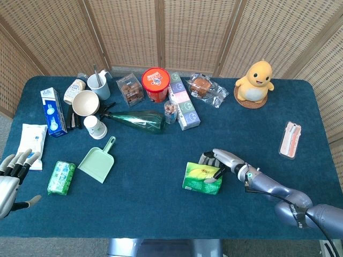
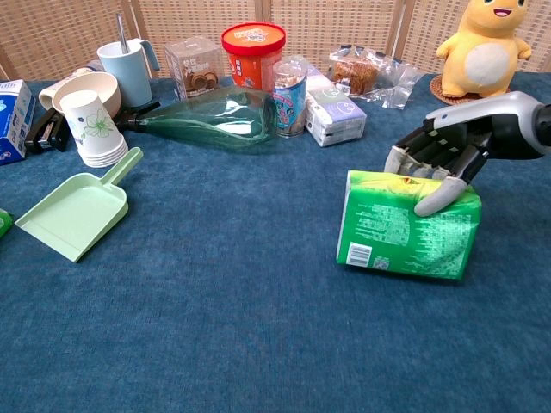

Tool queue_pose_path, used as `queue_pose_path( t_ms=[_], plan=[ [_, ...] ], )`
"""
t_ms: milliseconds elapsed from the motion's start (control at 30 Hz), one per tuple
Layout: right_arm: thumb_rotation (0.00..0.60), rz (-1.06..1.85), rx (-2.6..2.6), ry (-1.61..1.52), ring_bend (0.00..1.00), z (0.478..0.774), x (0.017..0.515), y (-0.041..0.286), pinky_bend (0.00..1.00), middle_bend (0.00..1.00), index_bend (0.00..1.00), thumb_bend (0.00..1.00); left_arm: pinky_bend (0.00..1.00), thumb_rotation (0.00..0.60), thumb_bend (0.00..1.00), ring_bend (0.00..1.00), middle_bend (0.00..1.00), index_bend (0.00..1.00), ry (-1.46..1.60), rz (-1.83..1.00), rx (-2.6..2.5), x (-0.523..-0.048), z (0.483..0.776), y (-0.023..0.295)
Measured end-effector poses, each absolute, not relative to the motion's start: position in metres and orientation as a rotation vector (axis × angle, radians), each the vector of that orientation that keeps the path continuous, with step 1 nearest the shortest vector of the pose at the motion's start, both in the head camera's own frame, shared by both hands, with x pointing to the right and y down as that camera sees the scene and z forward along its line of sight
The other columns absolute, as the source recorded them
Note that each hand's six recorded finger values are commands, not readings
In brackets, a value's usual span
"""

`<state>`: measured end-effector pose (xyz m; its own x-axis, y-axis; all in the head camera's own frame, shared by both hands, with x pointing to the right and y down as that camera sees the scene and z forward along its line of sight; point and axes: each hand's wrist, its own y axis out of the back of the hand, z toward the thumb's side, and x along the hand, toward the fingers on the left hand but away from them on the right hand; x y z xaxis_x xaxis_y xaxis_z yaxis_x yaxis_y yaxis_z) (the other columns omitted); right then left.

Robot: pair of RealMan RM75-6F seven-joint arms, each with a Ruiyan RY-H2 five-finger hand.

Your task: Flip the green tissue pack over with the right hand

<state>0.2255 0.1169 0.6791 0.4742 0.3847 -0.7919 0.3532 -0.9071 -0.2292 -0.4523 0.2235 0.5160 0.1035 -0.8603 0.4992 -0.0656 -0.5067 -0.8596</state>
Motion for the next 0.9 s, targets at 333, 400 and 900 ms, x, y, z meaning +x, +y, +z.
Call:
queue_pose_path(
  t_ms=[333, 400, 900],
  plan=[
    [0.6, 1.428, -2.548, -0.76, 0.0, 0.686, 0.232, 0.106, 0.25, 0.0, 0.0, 0.01, 0.0, 0.6, 0.04, 0.0, 0.0, 0.0, 0.921, -1.473, -1.698, -0.453, 0.515, 0.224],
    [0.6, 1.399, -2.537, -0.8, 0.0, 0.682, 0.231, 0.102, 0.25, 0.0, 0.0, 0.01, 0.0, 0.6, 0.04, 0.0, 0.0, 0.0, 0.921, -1.473, -1.697, -0.453, 0.515, 0.223],
    [0.6, 1.079, -2.344, -1.031, 0.0, 0.645, 0.237, 0.086, 0.12, 0.0, 0.0, 0.0, 0.0, 0.6, 0.04, 0.0, 0.0, 0.0, 0.919, -1.469, -1.699, -0.452, 0.515, 0.223]
  ],
)
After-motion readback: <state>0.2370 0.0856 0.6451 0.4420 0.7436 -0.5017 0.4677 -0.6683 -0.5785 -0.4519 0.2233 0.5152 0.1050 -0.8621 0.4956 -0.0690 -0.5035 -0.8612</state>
